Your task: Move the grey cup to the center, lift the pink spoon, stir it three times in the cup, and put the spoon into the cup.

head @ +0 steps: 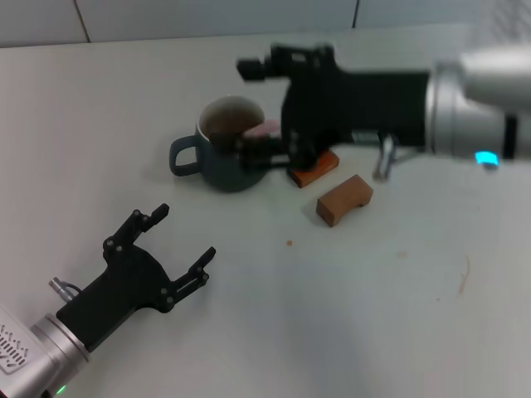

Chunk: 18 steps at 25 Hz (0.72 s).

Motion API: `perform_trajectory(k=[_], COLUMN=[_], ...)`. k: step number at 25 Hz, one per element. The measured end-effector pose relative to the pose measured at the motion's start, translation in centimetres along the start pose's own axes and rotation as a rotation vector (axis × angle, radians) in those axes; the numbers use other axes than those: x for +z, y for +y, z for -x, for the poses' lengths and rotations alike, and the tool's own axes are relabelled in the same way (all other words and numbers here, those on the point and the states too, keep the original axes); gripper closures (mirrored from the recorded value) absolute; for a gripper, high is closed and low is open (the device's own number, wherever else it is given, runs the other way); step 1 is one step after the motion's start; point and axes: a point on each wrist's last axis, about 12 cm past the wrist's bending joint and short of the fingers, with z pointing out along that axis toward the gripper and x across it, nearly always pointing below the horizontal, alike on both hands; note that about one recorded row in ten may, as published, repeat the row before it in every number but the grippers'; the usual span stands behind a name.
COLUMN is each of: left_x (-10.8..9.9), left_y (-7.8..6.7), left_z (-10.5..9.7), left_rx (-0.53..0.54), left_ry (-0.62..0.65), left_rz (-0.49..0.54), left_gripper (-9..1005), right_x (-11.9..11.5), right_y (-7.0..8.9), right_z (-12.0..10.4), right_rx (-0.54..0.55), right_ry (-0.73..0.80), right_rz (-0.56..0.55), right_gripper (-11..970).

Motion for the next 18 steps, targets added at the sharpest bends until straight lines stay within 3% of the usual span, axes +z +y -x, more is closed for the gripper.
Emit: perform_trajectory(k=[2,3,6,7,11,12,18], left_x=[-0.1,-0.1,-0.1,-0.2,-0.4,-0.5,-0.3], left_y=[0.0,0.0,0.1,0.0,0.1,0.1,0.1], left_z=[0.0,0.0,0.0,-0.1,-0.2,-0.2,-0.2], left_rx=[-0.001,-0.001,-0.003,-0.004,-0.010,-0.011,-0.015], left_ry=[0.000,0.000,0.001,0.002,0.006,0.006,0.009], left_rz=[0.004,0.004,0.010,0.012,0.027,0.030,0.036], left_gripper=[146,146,146,146,146,146,146], right_x=[-1.0,-1.0,-2.3,-3.5,-4.6,-5.0,-4.1], right_y=[0.9,0.9,1.5,1.9,2.6,3.2,3.9], right_z=[-3.1,-3.1,-6.3,-8.5,-11.5,-13.8,-17.4], right_rx=[0.077,0.077,0.135,0.163,0.183,0.169,0.175], right_ry=[-0.098,-0.098,-0.204,-0.282,-0.357,-0.359,-0.283], right_rz=[0.011,0.011,0.016,0.008,-0.022,-0.055,-0.115], right_gripper=[127,127,127,127,128,128,128])
